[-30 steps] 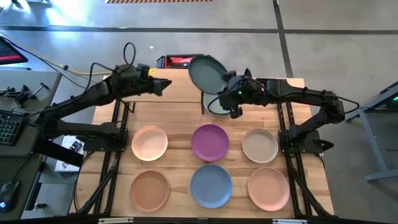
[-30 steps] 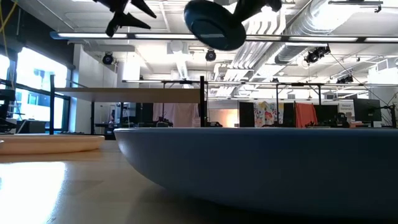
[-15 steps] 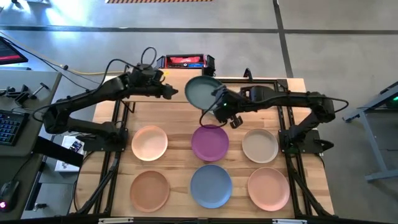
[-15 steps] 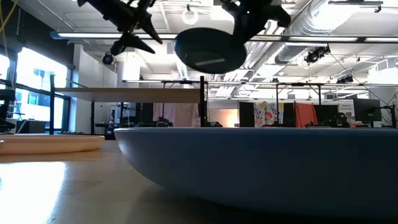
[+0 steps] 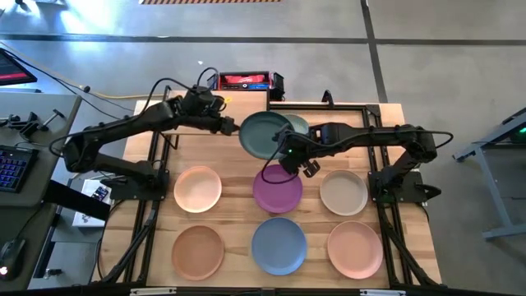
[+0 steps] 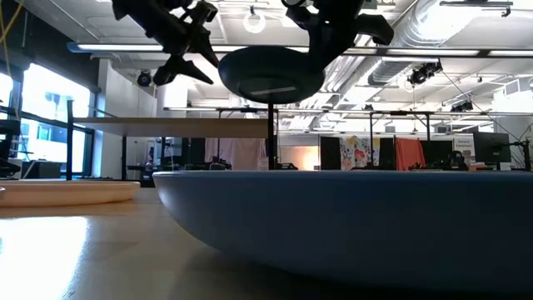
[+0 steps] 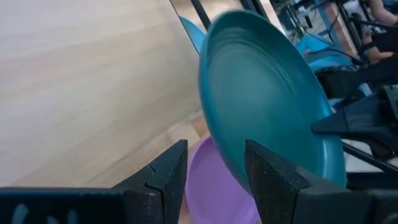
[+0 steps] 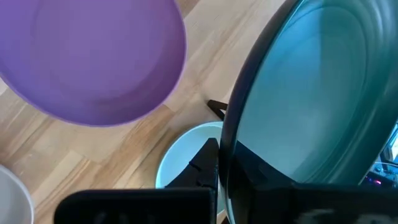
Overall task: Place and stack plates onto a shelf
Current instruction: Put the dark blue plate on the shelf
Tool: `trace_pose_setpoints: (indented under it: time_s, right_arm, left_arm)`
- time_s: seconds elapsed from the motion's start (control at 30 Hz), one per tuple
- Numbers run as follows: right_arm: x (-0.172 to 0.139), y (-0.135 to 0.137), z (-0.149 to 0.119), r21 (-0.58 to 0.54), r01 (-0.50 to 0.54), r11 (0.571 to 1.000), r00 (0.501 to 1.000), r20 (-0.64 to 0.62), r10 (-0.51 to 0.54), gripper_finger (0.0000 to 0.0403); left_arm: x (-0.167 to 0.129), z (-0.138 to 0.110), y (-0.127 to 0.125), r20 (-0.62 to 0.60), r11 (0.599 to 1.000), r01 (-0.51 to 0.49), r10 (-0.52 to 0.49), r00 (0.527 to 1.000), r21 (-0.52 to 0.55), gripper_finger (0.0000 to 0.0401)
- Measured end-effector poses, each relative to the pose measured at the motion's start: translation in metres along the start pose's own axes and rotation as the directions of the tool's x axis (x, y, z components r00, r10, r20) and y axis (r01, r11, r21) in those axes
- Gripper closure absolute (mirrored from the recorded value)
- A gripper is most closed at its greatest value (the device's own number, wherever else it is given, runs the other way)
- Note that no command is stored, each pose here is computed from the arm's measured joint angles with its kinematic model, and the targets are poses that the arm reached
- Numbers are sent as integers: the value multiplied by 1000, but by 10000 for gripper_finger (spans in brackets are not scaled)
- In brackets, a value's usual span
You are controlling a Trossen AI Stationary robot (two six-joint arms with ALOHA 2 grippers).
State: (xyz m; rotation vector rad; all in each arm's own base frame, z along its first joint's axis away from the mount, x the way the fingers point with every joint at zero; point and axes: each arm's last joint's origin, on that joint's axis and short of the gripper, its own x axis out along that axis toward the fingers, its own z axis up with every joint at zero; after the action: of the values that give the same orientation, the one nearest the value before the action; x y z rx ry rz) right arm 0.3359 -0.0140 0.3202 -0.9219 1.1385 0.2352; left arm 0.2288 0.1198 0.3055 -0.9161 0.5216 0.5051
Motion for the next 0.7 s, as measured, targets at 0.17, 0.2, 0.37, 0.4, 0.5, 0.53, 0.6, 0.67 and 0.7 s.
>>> trace_pose_setpoints:
  time_s: [0.17,0.2,0.37,0.4,0.5,0.53,0.6,0.67,0.7]
  right_arm:
    - [0,0,1,-3,-2,1000,1000,12,2,403]
    - [0,0,1,-2,-2,1000,1000,16,2,403]
    - [0,-2,2,1,7,1000,999,32,-7,403]
    - [0,-2,2,0,8,1000,999,33,-8,403]
    - [0,-2,2,1,8,1000,999,34,-8,403]
    - [0,-2,2,1,8,1000,999,34,-8,403]
    - [0,-2,2,1,8,1000,999,34,-8,403]
    - [0,-2,2,2,9,1000,999,35,-9,403]
    - [0,-2,3,6,12,1000,999,38,-12,403]
  left_arm:
    - [6,-1,1,-32,1000,5,-5,999,-4,254]
    - [8,-1,2,-41,1000,4,-5,999,-5,254]
    - [16,-2,3,-67,1000,1,-2,998,-10,254]
    - [17,-2,4,-71,1000,-2,1,997,-11,254]
    - [18,-2,4,-71,1000,-3,2,997,-10,261]
    - [18,-2,4,-72,1000,-3,2,997,-10,266]
    - [18,-1,4,-70,1000,-1,1,998,-10,277]
    - [18,0,3,-59,1000,8,-9,998,-6,292]
    - [18,1,2,-49,1000,17,-17,999,-3,299]
